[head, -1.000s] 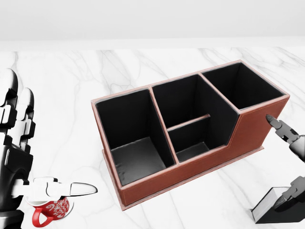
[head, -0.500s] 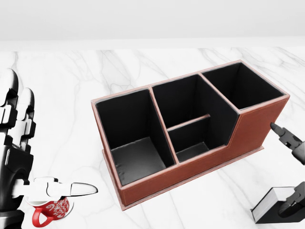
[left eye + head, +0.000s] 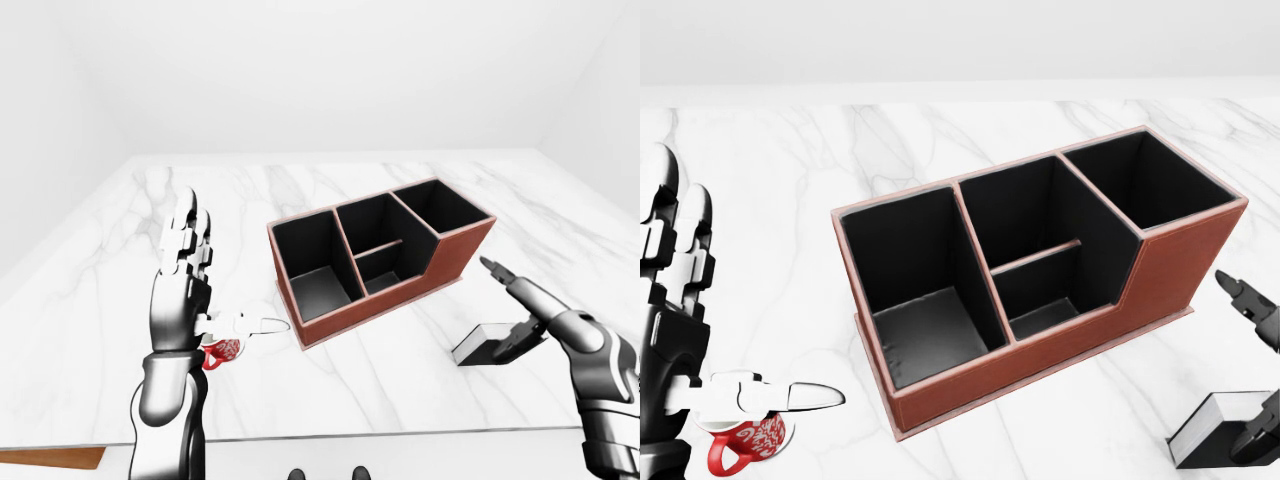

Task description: Pick up the book and place it in the back compartment of the caddy.

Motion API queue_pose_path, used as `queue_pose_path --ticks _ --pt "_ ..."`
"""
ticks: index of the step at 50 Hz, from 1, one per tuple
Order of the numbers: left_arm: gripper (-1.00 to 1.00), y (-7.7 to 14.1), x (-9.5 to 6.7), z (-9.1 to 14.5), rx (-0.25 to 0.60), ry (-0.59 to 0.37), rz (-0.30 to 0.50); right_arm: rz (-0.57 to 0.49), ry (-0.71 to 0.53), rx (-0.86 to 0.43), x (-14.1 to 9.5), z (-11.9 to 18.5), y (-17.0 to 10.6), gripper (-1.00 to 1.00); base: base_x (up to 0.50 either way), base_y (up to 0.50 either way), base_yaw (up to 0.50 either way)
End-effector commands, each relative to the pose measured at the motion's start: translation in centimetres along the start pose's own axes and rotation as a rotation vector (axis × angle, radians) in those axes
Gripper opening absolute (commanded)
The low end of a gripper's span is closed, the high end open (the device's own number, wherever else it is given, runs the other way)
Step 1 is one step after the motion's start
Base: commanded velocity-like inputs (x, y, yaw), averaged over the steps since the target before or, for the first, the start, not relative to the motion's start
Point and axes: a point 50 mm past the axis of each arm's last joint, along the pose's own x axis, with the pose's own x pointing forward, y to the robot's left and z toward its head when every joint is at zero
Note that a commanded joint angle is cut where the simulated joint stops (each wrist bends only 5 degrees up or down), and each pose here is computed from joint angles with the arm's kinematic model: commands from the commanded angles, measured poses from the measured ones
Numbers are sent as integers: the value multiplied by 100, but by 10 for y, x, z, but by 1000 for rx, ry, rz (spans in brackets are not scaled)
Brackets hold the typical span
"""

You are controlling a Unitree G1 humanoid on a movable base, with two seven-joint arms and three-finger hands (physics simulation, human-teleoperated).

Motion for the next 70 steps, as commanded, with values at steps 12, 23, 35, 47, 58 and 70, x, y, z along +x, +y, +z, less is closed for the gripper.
queue_pose_path --ticks 12,23,35,47,58,70 --pt "100 0 0 -1 1 3 0 -7 47 -37 -1 -7 4 100 0 0 0" --pt "100 0 0 0 0 2 0 -16 80 -58 1 -12 4 100 0 0 0" --pt "100 0 0 0 0 0 -1 -11 83 -73 -3 -13 5 100 0 0 0" --pt "100 0 0 -2 0 8 -2 -68 208 -165 13 -30 4 100 0 0 0" --pt "100 -1 0 -2 1 7 -4 -80 235 -223 16 -34 9 100 0 0 0" --pt "100 -1 0 0 3 1 -4 -38 191 -155 7 -30 11 -100 0 0 0"
